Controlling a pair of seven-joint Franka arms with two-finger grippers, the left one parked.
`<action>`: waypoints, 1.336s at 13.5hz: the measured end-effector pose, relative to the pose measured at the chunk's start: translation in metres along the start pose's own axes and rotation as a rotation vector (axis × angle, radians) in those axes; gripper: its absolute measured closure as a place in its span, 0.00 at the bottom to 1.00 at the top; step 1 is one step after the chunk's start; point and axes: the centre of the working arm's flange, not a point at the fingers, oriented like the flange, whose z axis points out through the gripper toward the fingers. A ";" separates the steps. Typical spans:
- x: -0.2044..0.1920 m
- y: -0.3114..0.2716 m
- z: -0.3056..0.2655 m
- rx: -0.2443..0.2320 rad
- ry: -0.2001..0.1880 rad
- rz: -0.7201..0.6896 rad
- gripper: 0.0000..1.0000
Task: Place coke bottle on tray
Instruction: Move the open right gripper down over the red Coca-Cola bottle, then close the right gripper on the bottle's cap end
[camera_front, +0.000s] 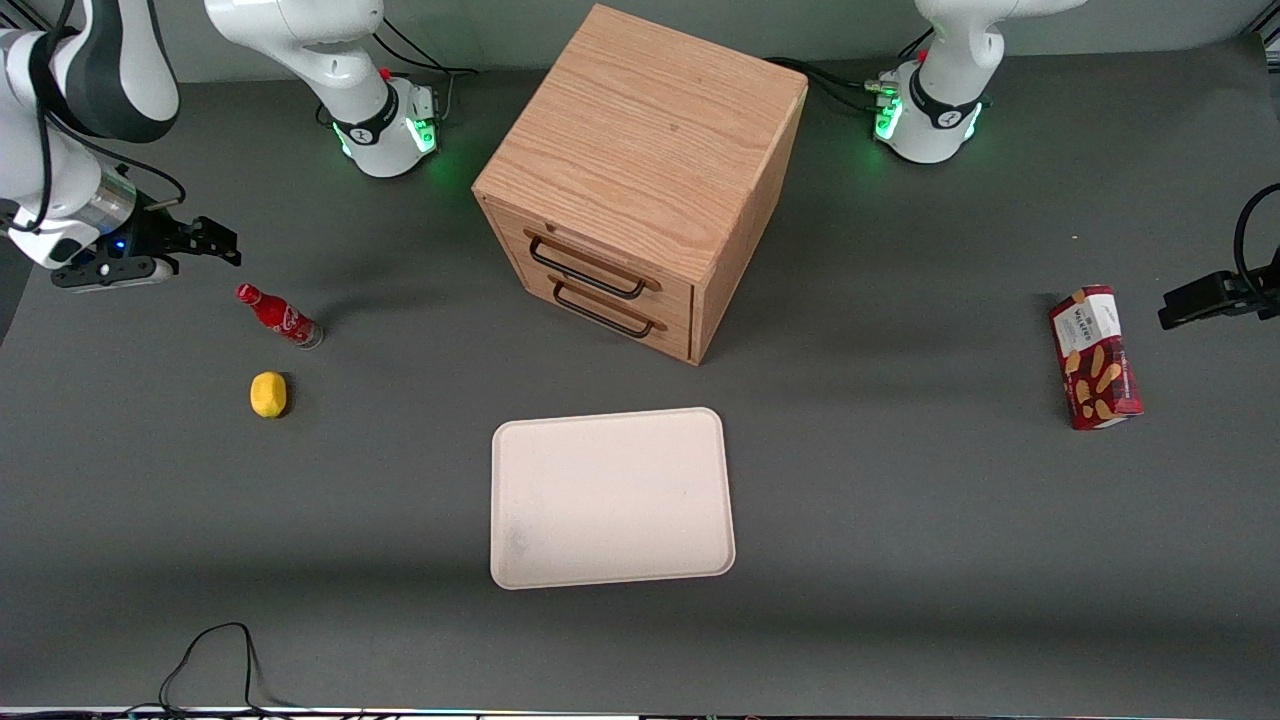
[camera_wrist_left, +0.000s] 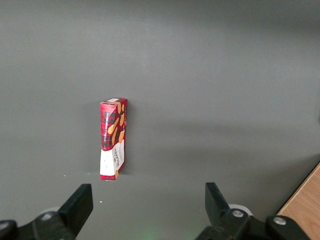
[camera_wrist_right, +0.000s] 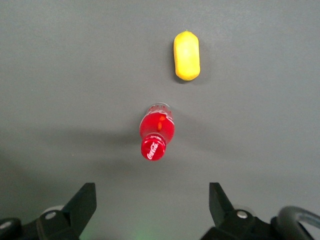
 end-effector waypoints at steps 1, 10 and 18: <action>-0.001 -0.002 0.007 0.000 0.005 -0.003 0.00; 0.000 0.006 0.063 -0.025 0.013 -0.021 0.00; 0.007 0.005 0.077 -0.035 0.014 -0.029 0.02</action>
